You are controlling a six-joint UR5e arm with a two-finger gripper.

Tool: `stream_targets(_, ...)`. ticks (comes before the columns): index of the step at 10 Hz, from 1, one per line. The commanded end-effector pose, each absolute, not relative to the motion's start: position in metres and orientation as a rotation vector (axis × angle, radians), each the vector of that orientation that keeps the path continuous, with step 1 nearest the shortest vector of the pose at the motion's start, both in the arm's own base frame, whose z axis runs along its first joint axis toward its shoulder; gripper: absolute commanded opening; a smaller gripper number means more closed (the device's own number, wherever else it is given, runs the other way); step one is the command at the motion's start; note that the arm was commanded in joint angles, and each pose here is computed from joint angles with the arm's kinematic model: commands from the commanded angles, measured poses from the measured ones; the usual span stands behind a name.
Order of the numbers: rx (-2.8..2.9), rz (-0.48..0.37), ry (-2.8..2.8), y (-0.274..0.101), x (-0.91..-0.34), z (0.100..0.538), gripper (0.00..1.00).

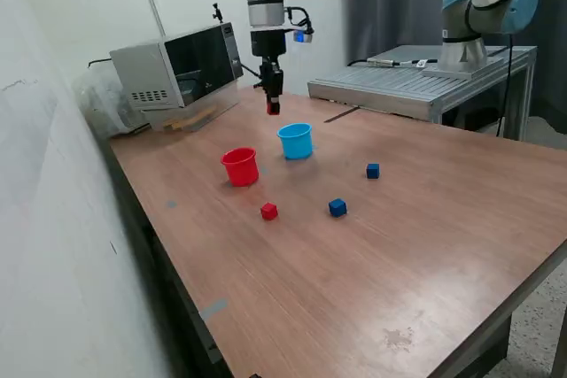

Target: Place red objects in the red bin, and blue objects in the blue bin.

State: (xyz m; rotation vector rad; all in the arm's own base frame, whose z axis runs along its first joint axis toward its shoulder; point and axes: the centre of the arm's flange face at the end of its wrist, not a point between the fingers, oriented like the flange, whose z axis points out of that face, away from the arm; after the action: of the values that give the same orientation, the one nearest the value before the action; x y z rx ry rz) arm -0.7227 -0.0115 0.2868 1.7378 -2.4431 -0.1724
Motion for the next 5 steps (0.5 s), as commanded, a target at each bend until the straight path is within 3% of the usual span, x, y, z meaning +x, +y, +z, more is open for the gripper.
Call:
stream_targets(1,1.656,-0.224,-2.464,0.035,-0.757,0.284,0.0)
stream_targets(5,1.643,-0.203,-2.495,0.058,-0.79,0.231,0.0)
